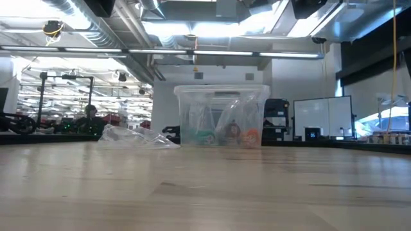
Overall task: Roll bandage
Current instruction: Roll the pink bandage
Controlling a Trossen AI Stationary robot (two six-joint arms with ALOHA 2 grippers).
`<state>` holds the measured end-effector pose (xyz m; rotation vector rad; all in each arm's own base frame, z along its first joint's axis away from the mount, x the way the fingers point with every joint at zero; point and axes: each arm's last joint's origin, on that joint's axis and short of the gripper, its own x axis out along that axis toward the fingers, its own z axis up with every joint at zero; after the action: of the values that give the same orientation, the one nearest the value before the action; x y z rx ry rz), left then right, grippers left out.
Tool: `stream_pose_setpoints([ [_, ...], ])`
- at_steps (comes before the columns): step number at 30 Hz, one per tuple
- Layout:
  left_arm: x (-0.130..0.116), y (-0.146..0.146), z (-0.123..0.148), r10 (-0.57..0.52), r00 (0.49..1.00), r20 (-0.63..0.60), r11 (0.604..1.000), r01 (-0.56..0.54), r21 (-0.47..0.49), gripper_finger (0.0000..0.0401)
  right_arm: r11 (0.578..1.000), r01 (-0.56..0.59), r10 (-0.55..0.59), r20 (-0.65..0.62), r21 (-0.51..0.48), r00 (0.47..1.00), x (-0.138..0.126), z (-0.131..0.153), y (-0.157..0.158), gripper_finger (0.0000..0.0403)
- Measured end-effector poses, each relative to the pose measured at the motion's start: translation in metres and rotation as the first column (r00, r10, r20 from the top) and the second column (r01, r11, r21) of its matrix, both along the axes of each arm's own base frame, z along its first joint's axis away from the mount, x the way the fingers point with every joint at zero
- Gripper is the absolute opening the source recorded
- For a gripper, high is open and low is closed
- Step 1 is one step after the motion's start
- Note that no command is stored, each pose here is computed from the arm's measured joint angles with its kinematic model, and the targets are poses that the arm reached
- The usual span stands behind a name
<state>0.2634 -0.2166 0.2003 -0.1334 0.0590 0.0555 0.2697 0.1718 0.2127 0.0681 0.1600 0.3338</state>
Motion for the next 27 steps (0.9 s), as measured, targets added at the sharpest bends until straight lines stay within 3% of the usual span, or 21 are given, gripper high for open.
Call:
stream_pose_setpoints([
  [9, 0.0004, 0.0005, -0.0005, 0.000, 1.000, -0.004, 1.000, 0.000, 0.005, 0.0017, 1.000, 0.009, -0.009, 0.006, 0.002, 1.000, 0.0025, -0.0044, 0.0016, 0.0198],
  [14, -0.0001, -0.0002, -0.0003, -0.002, 1.000, -0.003, 1.000, 0.002, 0.005, 0.0017, 0.997, -0.014, 0.015, -0.024, 0.075, 1.000, 0.0012, -0.0026, 0.0018, 0.0199],
  [27, 0.0010, 0.0016, -0.0016, 0.016, 1.000, -0.017, 0.999, -0.015, 0.038, 0.0017, 0.994, -0.011, 0.024, -0.113, 0.111, 0.993, -0.0008, -0.0073, 0.0009, 0.0200],
])
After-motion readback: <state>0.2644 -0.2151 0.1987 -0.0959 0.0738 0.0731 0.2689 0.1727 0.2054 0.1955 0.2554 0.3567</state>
